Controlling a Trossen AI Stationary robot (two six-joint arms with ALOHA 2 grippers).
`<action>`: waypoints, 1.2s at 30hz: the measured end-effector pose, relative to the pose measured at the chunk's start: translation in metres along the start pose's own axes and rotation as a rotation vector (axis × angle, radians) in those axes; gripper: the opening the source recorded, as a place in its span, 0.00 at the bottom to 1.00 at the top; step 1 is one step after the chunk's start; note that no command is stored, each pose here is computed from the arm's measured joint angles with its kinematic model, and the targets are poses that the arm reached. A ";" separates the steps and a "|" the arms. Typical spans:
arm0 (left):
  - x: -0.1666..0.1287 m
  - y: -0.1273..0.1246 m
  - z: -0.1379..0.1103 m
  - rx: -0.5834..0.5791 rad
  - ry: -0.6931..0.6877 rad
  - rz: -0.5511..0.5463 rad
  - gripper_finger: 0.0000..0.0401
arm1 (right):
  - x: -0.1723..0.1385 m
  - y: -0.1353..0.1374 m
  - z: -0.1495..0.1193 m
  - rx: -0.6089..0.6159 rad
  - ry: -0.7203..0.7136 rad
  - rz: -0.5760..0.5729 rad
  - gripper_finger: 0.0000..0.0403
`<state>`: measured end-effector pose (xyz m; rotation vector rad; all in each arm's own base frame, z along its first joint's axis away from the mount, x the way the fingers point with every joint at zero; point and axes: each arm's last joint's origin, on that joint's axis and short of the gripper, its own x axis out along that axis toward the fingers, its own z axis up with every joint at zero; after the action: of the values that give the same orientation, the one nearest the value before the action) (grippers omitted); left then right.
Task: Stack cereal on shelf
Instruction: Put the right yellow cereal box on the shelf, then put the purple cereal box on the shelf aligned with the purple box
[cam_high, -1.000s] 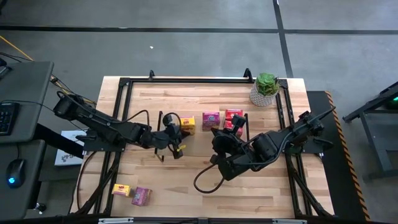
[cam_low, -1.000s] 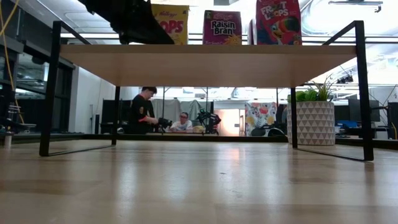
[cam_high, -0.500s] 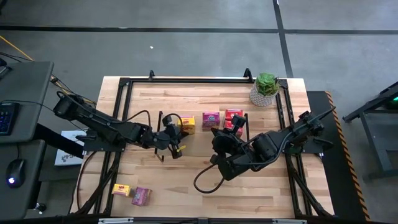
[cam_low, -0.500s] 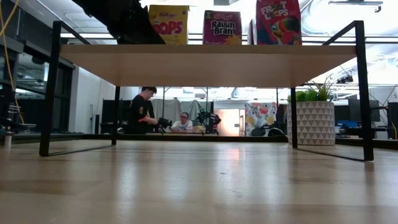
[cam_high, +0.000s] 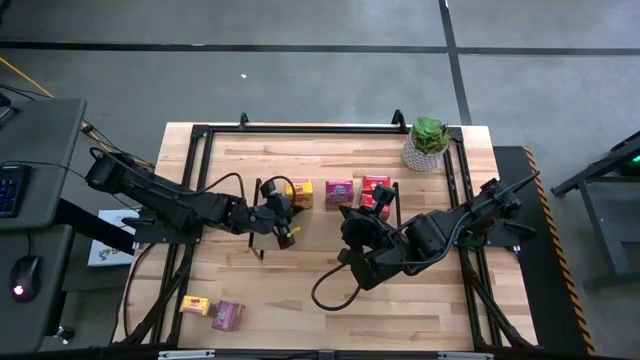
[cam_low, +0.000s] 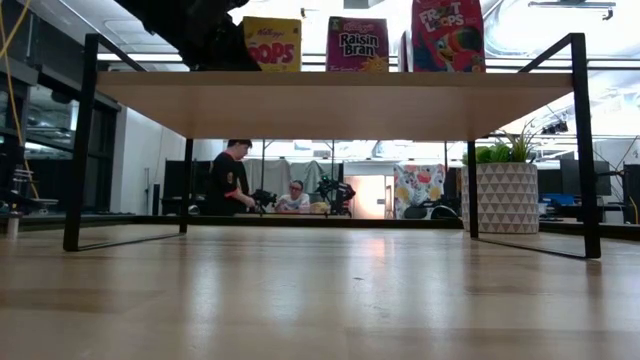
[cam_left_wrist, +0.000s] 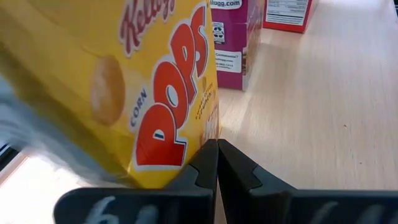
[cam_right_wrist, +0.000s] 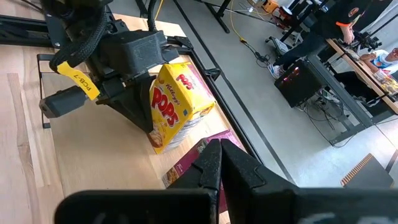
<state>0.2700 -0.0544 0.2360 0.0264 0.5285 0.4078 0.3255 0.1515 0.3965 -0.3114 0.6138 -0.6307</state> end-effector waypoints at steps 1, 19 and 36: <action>0.000 0.000 0.000 0.001 0.001 0.000 0.00 | 0.000 0.000 0.000 0.000 0.000 0.000 0.00; 0.000 0.001 -0.005 0.065 0.042 0.010 0.00 | 0.000 0.000 0.000 0.000 0.001 0.002 0.00; -0.094 0.000 0.013 0.077 -0.126 -0.213 0.00 | 0.000 -0.001 -0.008 -0.047 0.084 0.062 0.00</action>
<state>0.2026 -0.0895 0.2927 0.0688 0.4170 0.1758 0.3201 0.1503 0.3912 -0.3096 0.7165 -0.5728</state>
